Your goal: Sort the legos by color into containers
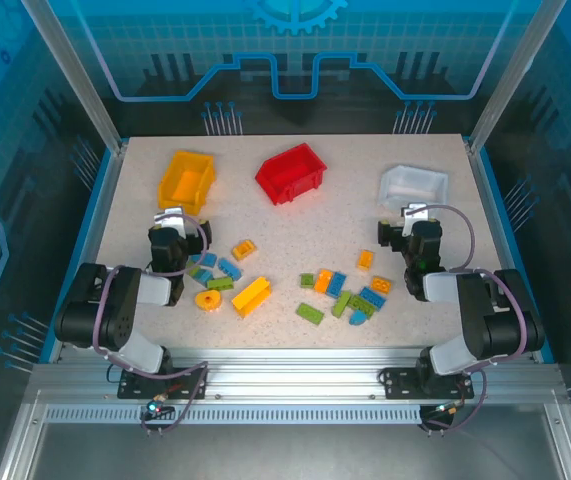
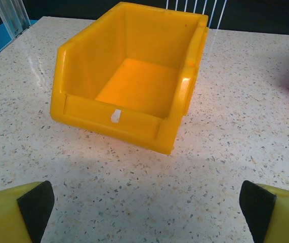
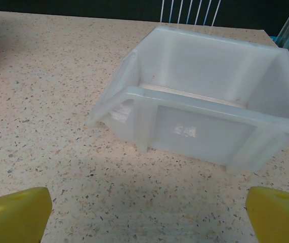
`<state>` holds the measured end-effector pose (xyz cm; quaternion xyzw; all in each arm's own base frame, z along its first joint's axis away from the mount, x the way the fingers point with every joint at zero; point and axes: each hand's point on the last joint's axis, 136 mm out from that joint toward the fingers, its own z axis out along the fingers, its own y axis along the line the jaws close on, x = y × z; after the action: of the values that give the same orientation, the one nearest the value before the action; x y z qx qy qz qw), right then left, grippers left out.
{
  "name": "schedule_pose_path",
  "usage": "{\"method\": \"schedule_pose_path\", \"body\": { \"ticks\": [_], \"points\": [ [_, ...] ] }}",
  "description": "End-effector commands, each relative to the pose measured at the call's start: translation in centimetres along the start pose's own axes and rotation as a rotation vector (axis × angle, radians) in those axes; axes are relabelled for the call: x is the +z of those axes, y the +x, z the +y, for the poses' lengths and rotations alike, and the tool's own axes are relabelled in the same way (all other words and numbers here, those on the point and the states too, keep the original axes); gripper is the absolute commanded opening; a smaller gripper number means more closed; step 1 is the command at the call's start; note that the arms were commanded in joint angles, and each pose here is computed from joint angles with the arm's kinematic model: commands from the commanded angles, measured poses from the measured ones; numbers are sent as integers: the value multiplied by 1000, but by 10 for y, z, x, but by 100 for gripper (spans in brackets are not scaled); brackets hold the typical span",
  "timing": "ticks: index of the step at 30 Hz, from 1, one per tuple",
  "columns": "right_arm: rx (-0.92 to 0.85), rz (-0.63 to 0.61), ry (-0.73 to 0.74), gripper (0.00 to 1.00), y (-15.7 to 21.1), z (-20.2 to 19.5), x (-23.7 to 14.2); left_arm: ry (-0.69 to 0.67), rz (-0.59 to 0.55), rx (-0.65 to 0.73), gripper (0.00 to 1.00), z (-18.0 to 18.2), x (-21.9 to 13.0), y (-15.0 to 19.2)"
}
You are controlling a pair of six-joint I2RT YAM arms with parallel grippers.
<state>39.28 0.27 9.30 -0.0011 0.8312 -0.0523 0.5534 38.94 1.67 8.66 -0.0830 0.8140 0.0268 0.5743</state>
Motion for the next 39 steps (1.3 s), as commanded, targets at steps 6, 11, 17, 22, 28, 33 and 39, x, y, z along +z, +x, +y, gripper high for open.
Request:
{"method": "schedule_pose_path", "body": {
  "ticks": [6, 11, 17, 22, 28, 33, 39],
  "points": [
    [13, -22, -8, 100, -4, 3, -1, 17, -23, -11, 99, -2, 2, -9],
    [14, -22, -7, 100, -4, 3, -1, 18, -25, -11, 99, -2, 1, -10],
    [14, -22, -8, 100, -4, 3, -1, 17, -24, -11, 99, -2, 1, -10],
    [13, -22, -8, 100, -4, 3, -1, 17, -23, -11, 99, -2, 2, -9],
    [-63, -97, 26, 100, -18, 13, -18, 41, -69, 118, 99, -31, -32, -51],
    [-106, -214, 34, 100, -100, 26, -74, 173, -255, 128, 99, -77, -103, -128],
    [327, -223, -146, 100, -198, 17, -194, 249, -217, -90, 99, -88, -168, -196]
  ]
}}
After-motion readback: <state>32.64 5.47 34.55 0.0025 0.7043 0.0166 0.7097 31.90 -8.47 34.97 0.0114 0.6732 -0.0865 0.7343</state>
